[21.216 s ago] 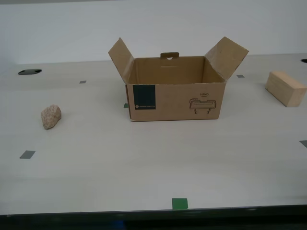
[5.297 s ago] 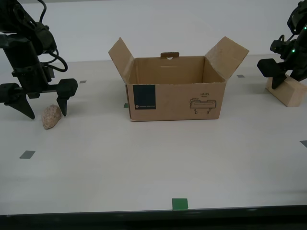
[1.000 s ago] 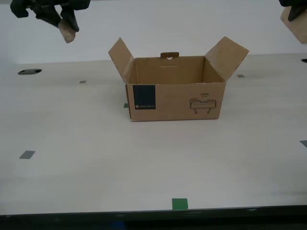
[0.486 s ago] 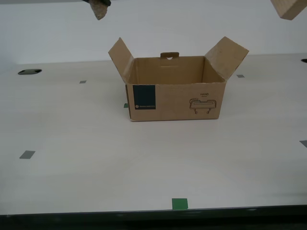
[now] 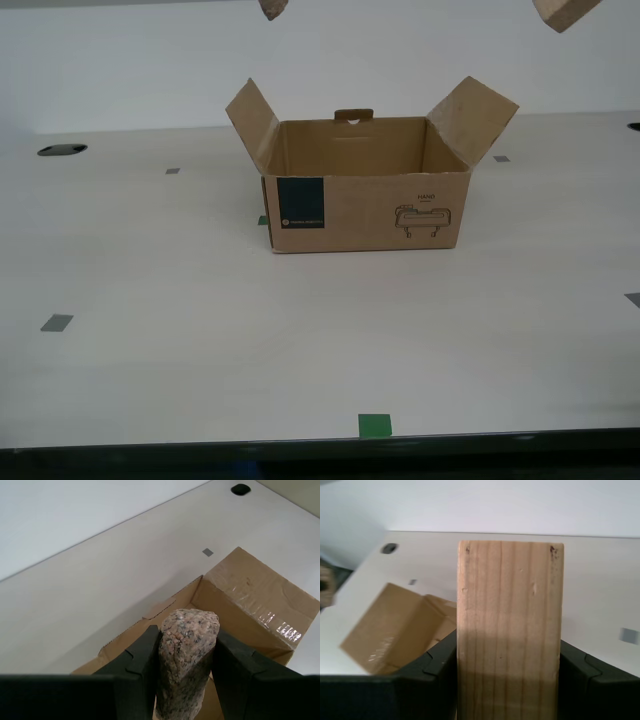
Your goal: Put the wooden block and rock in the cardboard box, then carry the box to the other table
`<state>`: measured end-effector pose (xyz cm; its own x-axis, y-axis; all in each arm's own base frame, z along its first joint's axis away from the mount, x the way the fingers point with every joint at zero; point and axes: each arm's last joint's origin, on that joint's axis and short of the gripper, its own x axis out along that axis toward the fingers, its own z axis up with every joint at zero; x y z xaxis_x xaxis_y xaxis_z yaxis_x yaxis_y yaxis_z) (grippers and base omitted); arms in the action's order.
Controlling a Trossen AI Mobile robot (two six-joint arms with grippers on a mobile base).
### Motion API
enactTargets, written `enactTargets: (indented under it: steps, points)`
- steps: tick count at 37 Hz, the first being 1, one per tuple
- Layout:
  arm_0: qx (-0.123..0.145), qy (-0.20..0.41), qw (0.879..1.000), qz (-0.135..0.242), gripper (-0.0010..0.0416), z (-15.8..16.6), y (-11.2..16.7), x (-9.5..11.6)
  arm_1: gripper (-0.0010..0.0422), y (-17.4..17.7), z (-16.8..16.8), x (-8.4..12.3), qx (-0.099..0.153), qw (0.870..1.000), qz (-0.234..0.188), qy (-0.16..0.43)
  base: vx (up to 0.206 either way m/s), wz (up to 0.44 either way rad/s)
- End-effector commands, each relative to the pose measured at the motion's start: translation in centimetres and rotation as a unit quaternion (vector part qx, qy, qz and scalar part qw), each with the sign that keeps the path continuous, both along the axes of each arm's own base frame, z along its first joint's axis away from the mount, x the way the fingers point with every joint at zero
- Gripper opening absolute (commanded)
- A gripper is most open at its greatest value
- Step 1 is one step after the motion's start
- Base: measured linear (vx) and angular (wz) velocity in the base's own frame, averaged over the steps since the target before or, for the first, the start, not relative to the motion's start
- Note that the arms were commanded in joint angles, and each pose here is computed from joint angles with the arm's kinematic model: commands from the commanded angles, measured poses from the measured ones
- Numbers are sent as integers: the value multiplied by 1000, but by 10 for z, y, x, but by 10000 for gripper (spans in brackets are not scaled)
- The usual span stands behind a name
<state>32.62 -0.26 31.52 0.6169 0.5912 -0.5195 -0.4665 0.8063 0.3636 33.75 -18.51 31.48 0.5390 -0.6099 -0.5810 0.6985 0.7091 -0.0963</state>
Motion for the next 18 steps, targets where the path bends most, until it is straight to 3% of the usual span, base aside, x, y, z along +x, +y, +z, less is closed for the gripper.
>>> enactTargets:
  steps: [1,7,13,18]
  points:
    - [24,-13,999,36,-1,3,6,0,-1,-6,2,-3,1,1000,-17,-14,0,0]
    - [42,-19,996,70,-1,5,16,0,-1,-13,1,-4,-2,999,-35,-23,0,0]
    - [57,-30,992,107,-1,4,29,-1,-1,-17,-4,-5,-35,996,-76,-32,0,0]
    - [58,-44,989,128,-1,-2,42,0,-1,-18,-15,-5,-37,996,-75,-34,0,0]
